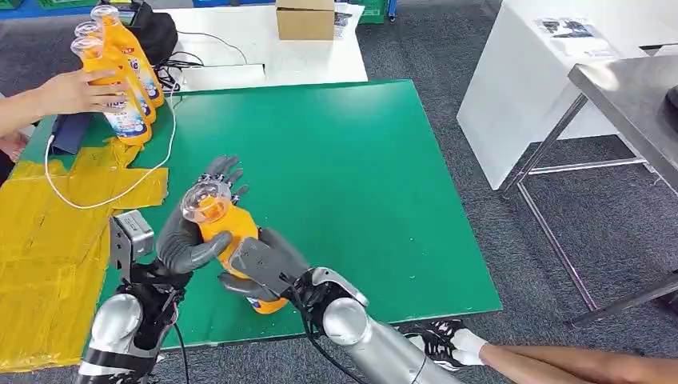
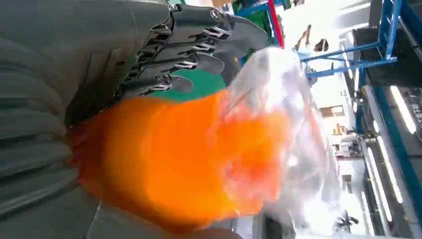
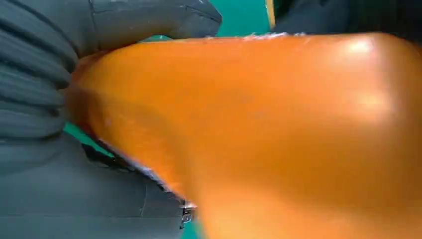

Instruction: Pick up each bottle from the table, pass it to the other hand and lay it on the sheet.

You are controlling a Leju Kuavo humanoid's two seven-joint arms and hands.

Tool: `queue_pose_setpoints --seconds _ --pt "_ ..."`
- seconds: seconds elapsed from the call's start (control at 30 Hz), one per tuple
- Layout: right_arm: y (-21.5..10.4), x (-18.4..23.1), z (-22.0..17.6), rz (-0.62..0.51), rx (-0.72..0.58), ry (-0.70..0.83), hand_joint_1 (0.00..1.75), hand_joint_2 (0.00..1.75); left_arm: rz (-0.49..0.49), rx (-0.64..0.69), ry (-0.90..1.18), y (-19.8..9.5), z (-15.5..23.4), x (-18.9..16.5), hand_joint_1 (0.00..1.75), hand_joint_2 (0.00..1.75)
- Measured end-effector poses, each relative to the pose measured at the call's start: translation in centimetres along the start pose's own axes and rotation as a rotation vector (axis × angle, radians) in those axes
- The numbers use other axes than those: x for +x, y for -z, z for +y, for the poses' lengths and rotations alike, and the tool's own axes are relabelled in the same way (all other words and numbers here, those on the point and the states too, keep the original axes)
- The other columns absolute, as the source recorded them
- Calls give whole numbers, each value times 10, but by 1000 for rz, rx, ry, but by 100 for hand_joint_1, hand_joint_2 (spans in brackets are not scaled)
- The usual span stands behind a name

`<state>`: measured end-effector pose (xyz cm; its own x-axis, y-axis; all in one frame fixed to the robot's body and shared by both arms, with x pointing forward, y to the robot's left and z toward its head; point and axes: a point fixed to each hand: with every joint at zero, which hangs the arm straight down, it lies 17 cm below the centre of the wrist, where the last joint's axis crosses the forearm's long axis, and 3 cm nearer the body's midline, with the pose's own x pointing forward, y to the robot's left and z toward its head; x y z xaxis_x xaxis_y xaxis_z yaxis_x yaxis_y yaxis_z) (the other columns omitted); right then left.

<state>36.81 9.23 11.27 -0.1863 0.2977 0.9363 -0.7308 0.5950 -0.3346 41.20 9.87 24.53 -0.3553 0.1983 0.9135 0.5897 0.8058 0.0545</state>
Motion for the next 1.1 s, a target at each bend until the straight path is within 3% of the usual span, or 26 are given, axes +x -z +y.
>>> queue_pose_setpoints --seconds 0.03,1.1 --pt "1 0 1 4 7 -1 175 175 3 0 3 0 0 -1 175 175" --pt "4 -28 12 73 66 -29 175 175 46 -2 -16 -1 2 -19 175 175"
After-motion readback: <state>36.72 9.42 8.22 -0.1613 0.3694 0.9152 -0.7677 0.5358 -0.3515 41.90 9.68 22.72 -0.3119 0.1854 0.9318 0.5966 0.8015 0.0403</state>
